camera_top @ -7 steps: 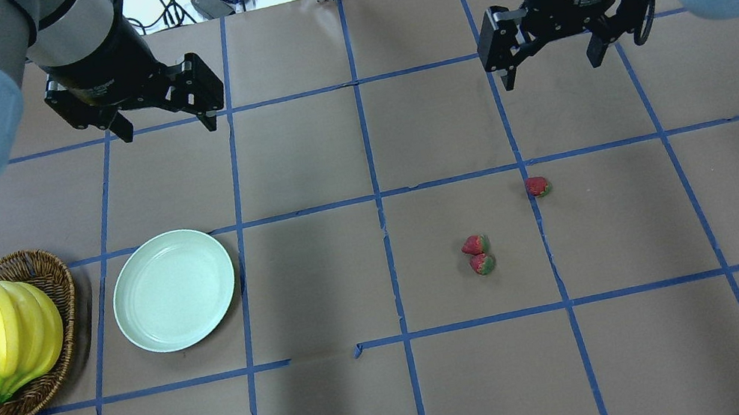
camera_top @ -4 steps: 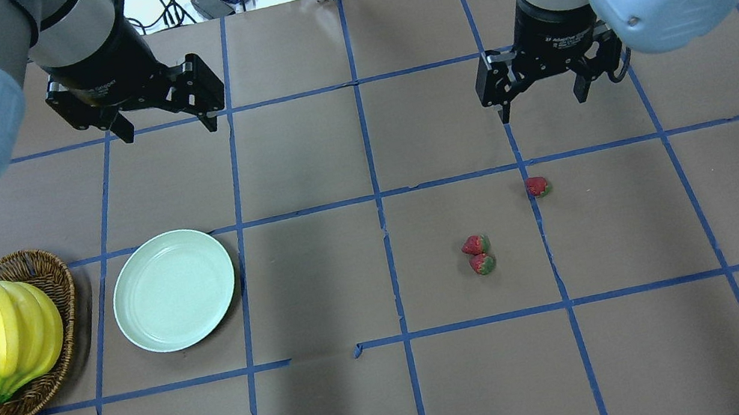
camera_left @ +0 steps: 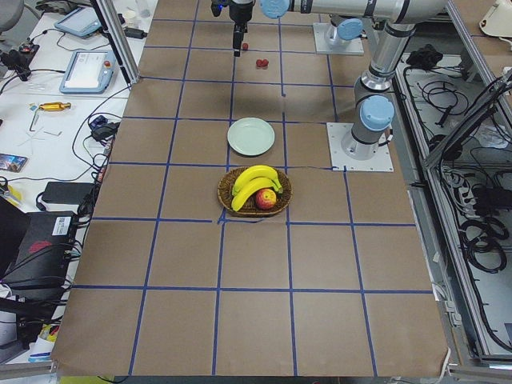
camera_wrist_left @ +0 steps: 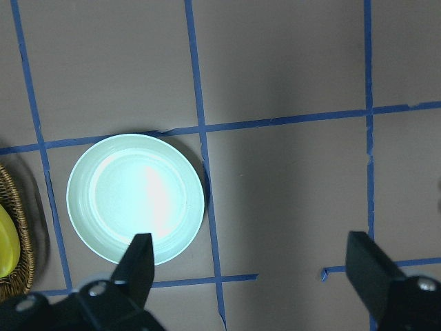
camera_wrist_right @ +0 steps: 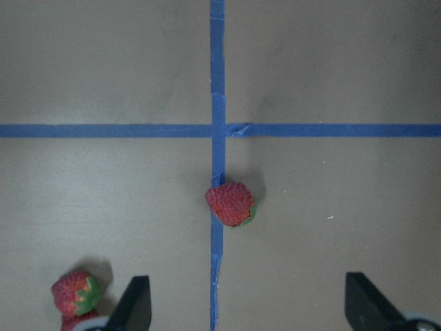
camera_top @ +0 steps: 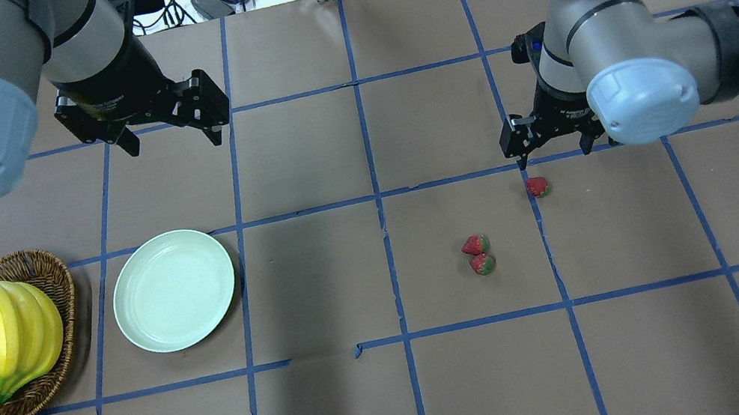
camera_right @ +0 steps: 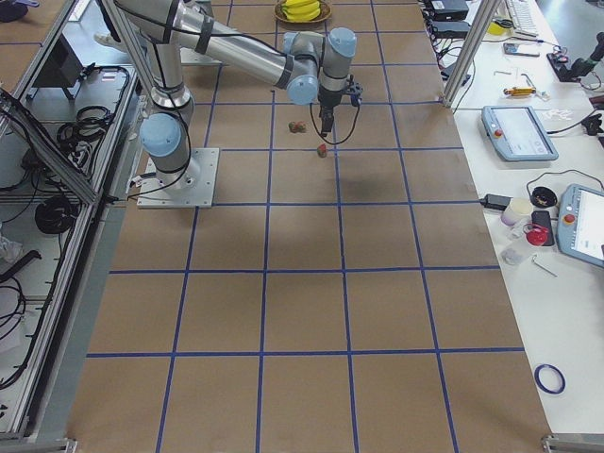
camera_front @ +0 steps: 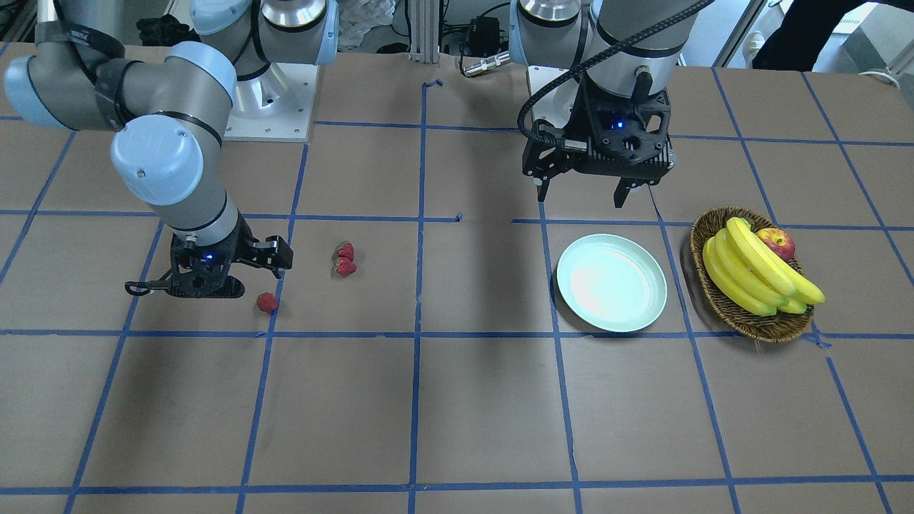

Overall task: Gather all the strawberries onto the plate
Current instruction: 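Reach the right gripper to the lone strawberry and grasp it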

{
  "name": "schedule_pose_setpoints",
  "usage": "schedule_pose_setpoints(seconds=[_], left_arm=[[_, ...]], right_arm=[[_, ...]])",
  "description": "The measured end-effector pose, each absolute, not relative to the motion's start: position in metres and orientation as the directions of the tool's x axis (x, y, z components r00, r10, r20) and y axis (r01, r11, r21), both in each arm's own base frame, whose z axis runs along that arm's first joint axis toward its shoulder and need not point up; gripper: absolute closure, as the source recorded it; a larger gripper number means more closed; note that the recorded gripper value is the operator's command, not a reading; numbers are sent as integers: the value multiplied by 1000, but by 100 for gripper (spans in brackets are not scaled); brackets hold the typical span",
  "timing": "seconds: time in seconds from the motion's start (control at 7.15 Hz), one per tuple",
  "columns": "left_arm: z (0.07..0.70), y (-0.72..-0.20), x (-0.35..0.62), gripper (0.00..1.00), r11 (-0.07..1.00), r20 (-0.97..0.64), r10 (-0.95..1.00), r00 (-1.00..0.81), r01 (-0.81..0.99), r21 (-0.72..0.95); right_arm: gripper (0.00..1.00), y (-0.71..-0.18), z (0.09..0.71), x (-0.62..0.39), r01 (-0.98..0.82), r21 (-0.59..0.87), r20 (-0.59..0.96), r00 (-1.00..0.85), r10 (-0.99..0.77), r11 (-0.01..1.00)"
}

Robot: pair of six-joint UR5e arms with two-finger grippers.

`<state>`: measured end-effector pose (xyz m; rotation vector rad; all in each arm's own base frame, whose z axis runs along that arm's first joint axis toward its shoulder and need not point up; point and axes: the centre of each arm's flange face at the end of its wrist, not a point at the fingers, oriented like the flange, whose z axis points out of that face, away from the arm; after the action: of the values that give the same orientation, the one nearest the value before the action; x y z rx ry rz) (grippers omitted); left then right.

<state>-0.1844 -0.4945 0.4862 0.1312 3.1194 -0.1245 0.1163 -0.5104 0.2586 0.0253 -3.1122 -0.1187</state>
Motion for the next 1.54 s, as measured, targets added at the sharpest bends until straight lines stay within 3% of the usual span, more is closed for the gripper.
schedule_pose_setpoints(seconds=[0.28,0.42,0.56,0.98,1.12,1.26,1.4,1.54], left_arm=[[485,-494,-184,0,993,-20,83,-996,85,-76],[485,-494,-184,0,994,-20,83,-996,85,-76],[485,-494,-184,0,994,-20,83,-996,85,-76],[485,-494,-184,0,993,-20,83,-996,85,-77],[485,-494,-184,0,993,-20,83,-996,85,-77],[485,-494,-184,0,993,-20,83,-996,85,-77],[485,-494,-184,0,993,-20,83,-996,85,-77],[485,-494,-184,0,993,-20,83,-996,85,-77]], right_arm=[[3,-496,213,116,-23,37,26,-999,-24,999],[19,-495,202,117,-29,24,23,-999,-29,999],[28,-498,197,117,-35,4,18,-999,-35,999],[28,-504,189,118,-55,-9,13,-998,-54,998],[39,-506,186,118,-61,-11,13,-998,-61,998],[59,-507,183,118,-63,-16,13,-998,-63,998],[68,-508,182,118,-64,-17,14,-998,-64,998],[86,-508,182,118,-65,-18,14,-998,-64,998]])
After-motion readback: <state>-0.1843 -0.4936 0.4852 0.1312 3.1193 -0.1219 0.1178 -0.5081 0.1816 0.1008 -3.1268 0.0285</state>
